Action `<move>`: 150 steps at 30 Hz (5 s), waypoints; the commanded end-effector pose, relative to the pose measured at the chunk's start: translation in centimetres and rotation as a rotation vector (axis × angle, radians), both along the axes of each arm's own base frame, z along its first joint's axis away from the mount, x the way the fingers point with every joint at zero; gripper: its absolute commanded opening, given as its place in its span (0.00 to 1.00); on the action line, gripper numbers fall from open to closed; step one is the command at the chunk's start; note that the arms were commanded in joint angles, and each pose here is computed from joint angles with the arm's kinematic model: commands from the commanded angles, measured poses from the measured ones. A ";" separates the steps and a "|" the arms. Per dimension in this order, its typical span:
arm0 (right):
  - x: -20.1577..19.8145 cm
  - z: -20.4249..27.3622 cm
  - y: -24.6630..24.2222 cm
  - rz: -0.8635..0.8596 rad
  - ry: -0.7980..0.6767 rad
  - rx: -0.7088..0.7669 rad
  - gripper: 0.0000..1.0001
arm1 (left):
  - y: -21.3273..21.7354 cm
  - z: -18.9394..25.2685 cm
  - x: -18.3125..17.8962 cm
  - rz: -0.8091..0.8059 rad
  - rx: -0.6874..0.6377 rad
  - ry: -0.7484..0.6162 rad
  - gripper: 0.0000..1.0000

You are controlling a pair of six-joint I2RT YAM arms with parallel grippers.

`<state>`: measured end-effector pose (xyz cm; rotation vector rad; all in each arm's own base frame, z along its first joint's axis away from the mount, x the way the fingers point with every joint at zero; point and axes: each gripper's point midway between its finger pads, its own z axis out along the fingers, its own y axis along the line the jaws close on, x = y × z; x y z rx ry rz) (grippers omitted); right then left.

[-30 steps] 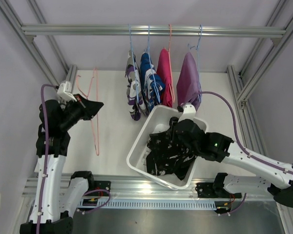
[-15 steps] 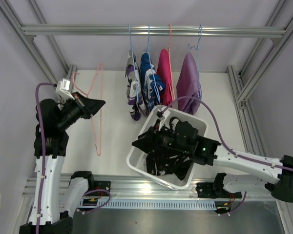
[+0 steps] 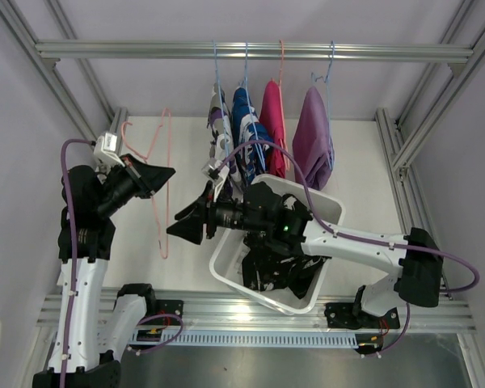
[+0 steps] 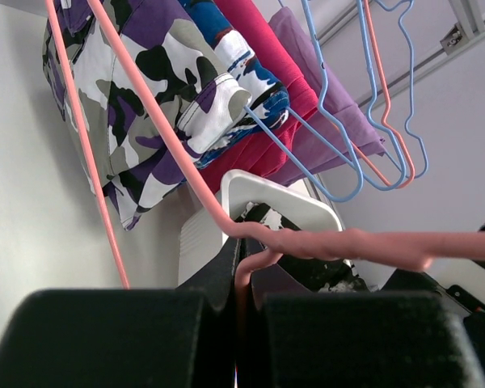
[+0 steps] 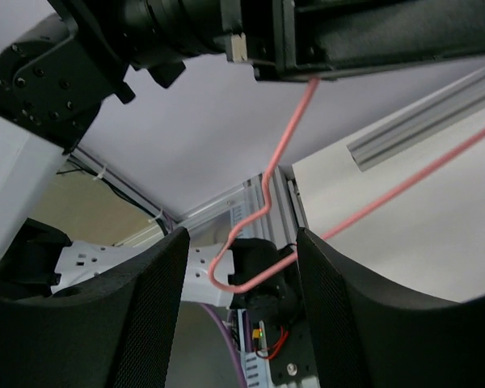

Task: Remove the trousers from the hanger
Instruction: Place the hanger at the clothesline.

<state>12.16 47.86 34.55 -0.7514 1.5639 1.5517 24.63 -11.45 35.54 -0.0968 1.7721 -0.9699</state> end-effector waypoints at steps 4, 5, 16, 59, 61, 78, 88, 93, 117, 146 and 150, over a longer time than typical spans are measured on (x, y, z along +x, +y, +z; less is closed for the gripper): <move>-0.3 2.9 2.4 0.034 -0.079 0.081 0.60 | -0.1 1.0 0.2 0.002 -0.007 -0.041 0.01; -0.1 2.0 3.0 0.028 -0.077 0.061 0.61 | -0.1 1.1 0.1 -0.001 -0.011 -0.042 0.00; 1.4 0.4 5.4 -0.016 -0.150 0.012 0.60 | -0.7 1.1 0.0 -0.042 -0.025 -0.034 0.01; 5.1 2.6 5.0 -0.177 -0.105 0.002 0.00 | -1.1 1.6 -1.7 -0.091 0.031 -0.163 0.66; 5.1 2.2 5.1 -0.178 -0.102 -0.008 0.00 | -1.4 2.3 -2.1 -0.106 0.020 -0.169 0.69; 9.5 3.7 1.0 -0.295 -0.092 -0.045 0.00 | 1.1 6.0 -5.3 0.073 0.108 -0.269 0.86; 12.0 6.6 1.1 -0.292 -0.040 -0.034 0.00 | 1.9 4.7 -5.2 0.123 0.122 -0.254 0.87; 13.0 8.3 1.8 -0.263 -0.017 -0.002 0.00 | 2.0 4.1 -4.8 0.130 0.127 -0.246 0.87; 16.9 9.7 0.0 -0.258 0.075 -0.001 0.00 | 3.3 -3.1 -2.5 0.202 0.166 -0.185 0.89; 20.7 6.5 -1.2 -0.255 0.239 -0.024 0.00 | 4.0 -5.3 -2.8 0.235 0.201 -0.183 0.88; 20.4 5.7 -1.1 -0.244 0.252 -0.031 0.00 | 4.0 -5.3 -2.8 0.234 0.200 -0.182 0.88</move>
